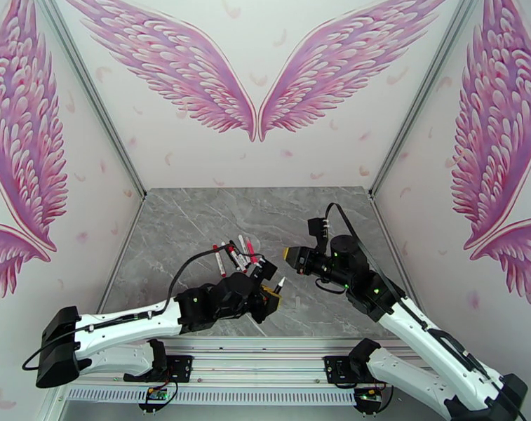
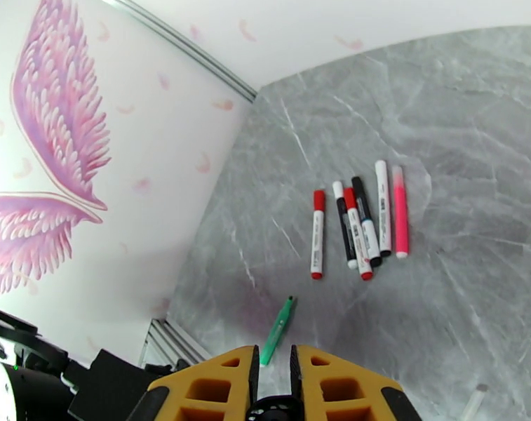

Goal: Open the pen caps

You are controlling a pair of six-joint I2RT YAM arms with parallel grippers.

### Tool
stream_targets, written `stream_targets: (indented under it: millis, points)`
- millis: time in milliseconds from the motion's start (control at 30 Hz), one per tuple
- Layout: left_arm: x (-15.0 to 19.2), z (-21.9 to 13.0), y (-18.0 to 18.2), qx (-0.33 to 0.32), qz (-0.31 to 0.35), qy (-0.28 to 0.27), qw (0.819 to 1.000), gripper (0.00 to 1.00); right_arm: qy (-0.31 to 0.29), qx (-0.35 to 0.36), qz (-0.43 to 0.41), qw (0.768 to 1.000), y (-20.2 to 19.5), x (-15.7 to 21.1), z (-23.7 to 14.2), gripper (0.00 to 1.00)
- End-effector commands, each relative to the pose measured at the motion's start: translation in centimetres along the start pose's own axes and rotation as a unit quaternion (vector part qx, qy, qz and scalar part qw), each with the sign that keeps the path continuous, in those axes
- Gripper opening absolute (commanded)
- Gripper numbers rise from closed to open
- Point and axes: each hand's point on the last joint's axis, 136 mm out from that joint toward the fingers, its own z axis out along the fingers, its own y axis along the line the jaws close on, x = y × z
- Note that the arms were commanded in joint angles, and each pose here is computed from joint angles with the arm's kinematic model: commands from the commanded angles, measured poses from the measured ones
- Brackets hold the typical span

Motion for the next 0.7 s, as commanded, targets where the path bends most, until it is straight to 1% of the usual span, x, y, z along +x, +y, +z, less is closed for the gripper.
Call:
stream_targets:
  millis: [0, 167, 300, 400, 467, 567, 667]
  points:
    - [-0.7, -1.6, -1.1, 0.034, 0.009, -0.009, 0.999, 0.0, -0.02, -0.024, -0.022, 0.999, 1.4, -1.3, -0.3, 0.11]
    - [-1.4, -2.1, -0.1, 0.02, 0.001, -0.036, 0.999, 0.0, -0.011, -0.006, -0.024, 1.0, 0.6, -0.8, -0.4, 0.13]
    - [-1.8, -2.0, 0.5, 0.008, -0.006, -0.05, 0.999, 0.0, 0.011, 0.022, -0.025, 0.999, -1.0, 0.8, -0.7, 0.14]
    - [-2.2, -2.4, 1.0, 0.001, -0.015, -0.072, 0.997, 0.0, 0.046, 0.085, -0.023, 0.995, -3.7, 2.8, -1.4, 0.15]
    - [-2.7, -2.9, 1.2, 0.0, -0.021, -0.087, 0.996, 0.0, 0.085, 0.145, -0.023, 0.986, -6.3, 4.7, -1.9, 0.15]
    - [-3.2, -3.4, 1.4, -0.004, -0.022, -0.097, 0.995, 0.0, 0.122, 0.191, -0.024, 0.974, -8.9, 7.1, -2.7, 0.15]
    - [-3.2, -3.5, 1.4, -0.008, -0.022, -0.097, 0.995, 0.0, 0.148, 0.235, -0.029, 0.96, -11.0, 8.7, -3.7, 0.16]
